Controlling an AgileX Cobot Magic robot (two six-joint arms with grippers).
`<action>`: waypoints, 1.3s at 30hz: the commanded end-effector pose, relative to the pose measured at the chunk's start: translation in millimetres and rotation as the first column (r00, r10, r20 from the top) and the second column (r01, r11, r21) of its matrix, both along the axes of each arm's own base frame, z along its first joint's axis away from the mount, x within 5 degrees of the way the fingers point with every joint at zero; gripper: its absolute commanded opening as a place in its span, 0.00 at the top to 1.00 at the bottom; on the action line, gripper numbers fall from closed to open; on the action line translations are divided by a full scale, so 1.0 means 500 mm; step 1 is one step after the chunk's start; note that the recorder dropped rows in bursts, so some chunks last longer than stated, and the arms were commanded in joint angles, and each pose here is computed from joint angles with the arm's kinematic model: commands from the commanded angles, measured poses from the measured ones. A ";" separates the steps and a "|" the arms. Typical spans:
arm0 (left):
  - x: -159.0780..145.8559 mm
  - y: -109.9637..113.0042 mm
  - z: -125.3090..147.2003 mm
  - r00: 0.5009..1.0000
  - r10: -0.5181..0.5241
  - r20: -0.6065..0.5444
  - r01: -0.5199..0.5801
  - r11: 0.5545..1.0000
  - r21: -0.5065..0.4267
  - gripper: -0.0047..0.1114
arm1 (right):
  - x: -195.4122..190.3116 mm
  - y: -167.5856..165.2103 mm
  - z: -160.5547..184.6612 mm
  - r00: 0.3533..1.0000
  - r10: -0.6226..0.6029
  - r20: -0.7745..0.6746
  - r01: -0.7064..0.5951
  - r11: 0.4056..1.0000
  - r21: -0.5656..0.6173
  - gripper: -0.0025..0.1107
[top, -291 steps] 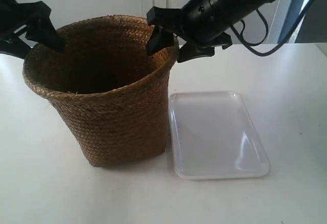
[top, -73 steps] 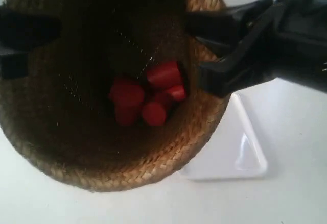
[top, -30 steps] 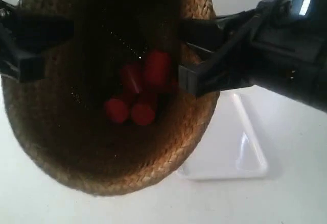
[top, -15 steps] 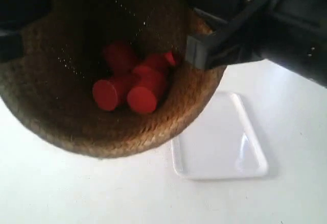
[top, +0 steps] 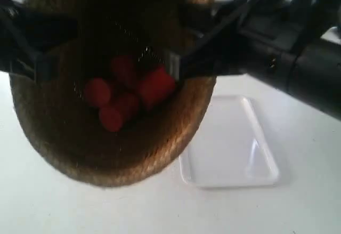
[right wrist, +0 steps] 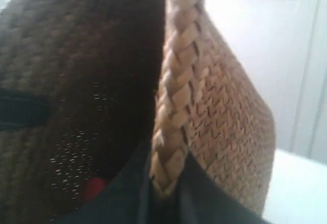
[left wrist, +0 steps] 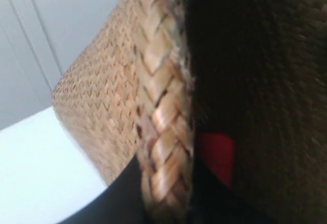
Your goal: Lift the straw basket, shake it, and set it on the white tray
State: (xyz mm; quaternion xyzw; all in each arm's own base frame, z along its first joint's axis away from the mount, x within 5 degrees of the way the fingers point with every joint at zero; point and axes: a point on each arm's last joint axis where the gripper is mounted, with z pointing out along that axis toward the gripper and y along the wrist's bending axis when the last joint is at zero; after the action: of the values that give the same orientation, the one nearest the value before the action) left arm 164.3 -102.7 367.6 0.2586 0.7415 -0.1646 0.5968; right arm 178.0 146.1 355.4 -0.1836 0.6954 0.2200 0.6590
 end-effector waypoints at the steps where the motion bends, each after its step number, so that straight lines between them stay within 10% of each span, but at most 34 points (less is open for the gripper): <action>1: -0.043 0.004 0.045 0.994 -0.070 0.081 0.068 0.997 0.018 0.96 | -0.051 0.004 0.053 0.983 0.164 0.080 -0.158 0.985 -0.073 0.98; 5: 0.017 0.003 -0.034 0.999 0.025 -0.032 -0.023 0.998 0.062 0.96 | 0.015 0.004 -0.037 0.997 -0.048 0.064 0.056 0.989 -0.138 0.98; 10: -0.049 0.015 0.056 0.993 -0.048 0.109 0.046 0.999 0.019 0.96 | -0.049 -0.007 0.034 0.989 0.115 0.097 -0.106 0.990 -0.094 0.98; 13: 0.007 -0.001 -0.037 0.998 -0.003 -0.069 0.009 0.996 0.090 0.96 | 0.003 -0.014 -0.034 0.994 -0.085 0.068 0.092 0.990 -0.109 0.98; 16: -0.015 0.006 -0.006 0.996 -0.017 -0.082 0.020 0.999 0.033 0.96 | -0.044 -0.008 0.009 0.993 0.117 0.027 -0.114 0.989 -0.098 0.98; 29: -0.010 0.008 0.042 0.989 0.036 -0.147 -0.062 0.982 -0.179 0.96 | -0.027 -0.033 0.015 0.999 0.005 -0.039 -0.004 0.999 0.046 0.98; 39: 0.078 -0.025 0.060 0.935 0.137 -0.328 -0.159 0.986 -0.041 0.96 | 0.000 -0.072 0.010 0.988 -0.062 -0.139 0.077 0.991 0.110 0.98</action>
State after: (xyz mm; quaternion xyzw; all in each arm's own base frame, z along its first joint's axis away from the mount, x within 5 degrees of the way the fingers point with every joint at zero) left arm 196.8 -113.1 393.3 0.1718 0.8238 -0.1923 0.5048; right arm 176.7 114.1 352.6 -0.0987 0.7351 0.2489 0.6228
